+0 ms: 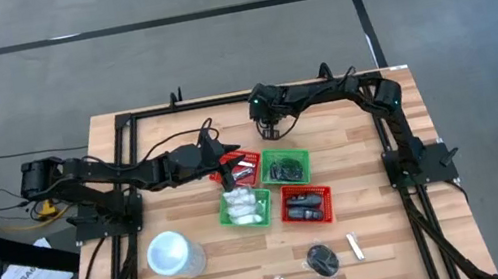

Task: Pick & Place Travel size toiletries
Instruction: Put the black hairbrush into the top right green bin

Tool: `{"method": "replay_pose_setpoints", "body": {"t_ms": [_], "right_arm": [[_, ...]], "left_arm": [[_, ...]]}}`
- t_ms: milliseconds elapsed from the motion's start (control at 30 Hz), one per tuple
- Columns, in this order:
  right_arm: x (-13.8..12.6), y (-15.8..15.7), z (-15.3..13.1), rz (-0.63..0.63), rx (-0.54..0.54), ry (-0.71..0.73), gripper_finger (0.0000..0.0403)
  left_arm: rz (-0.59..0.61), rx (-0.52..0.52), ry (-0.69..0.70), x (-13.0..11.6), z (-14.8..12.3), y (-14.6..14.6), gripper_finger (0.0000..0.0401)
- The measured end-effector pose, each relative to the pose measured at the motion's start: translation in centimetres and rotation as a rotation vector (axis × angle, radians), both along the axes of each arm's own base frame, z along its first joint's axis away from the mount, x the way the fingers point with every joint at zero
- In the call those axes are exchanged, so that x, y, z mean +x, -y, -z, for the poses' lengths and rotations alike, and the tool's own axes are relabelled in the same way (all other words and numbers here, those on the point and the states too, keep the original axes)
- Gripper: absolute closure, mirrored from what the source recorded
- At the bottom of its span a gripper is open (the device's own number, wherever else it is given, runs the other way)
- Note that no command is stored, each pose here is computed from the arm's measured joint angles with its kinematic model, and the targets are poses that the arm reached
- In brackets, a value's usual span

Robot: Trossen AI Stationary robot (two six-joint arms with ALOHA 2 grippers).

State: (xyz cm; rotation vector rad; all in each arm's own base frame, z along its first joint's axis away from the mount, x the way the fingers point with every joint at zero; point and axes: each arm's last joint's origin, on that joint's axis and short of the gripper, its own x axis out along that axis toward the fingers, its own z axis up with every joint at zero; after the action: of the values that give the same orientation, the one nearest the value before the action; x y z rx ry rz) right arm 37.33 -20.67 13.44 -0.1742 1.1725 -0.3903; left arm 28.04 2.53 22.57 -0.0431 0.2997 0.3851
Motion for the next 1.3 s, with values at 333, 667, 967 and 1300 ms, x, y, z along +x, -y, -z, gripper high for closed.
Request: {"method": "replay_pose_setpoints", "body": {"t_ms": [333, 667, 967, 1300], "right_arm": [[-1.6, -1.1, -5.0, 0.017, 0.009, 0.016, 0.0403], [-2.8, -4.7, -8.3, -0.051, 0.043, -0.052, 0.0403], [-4.0, -8.3, -11.1, -0.071, 0.083, -0.079, 0.0403], [-5.1, -12.8, -13.3, -0.071, 0.132, -0.082, 0.0403]], "left_arm": [[0.0, 0.0, -0.001, 0.0, 0.0, 0.0, 0.0259], [0.0, 0.0, -0.006, 0.0, 0.0, 0.0, 0.0259], [0.0, -0.001, -0.019, -0.1, 0.2, 0.0, 0.0259], [0.0, -0.002, -0.027, -0.1, 0.2, 0.0, 0.0259]]}}
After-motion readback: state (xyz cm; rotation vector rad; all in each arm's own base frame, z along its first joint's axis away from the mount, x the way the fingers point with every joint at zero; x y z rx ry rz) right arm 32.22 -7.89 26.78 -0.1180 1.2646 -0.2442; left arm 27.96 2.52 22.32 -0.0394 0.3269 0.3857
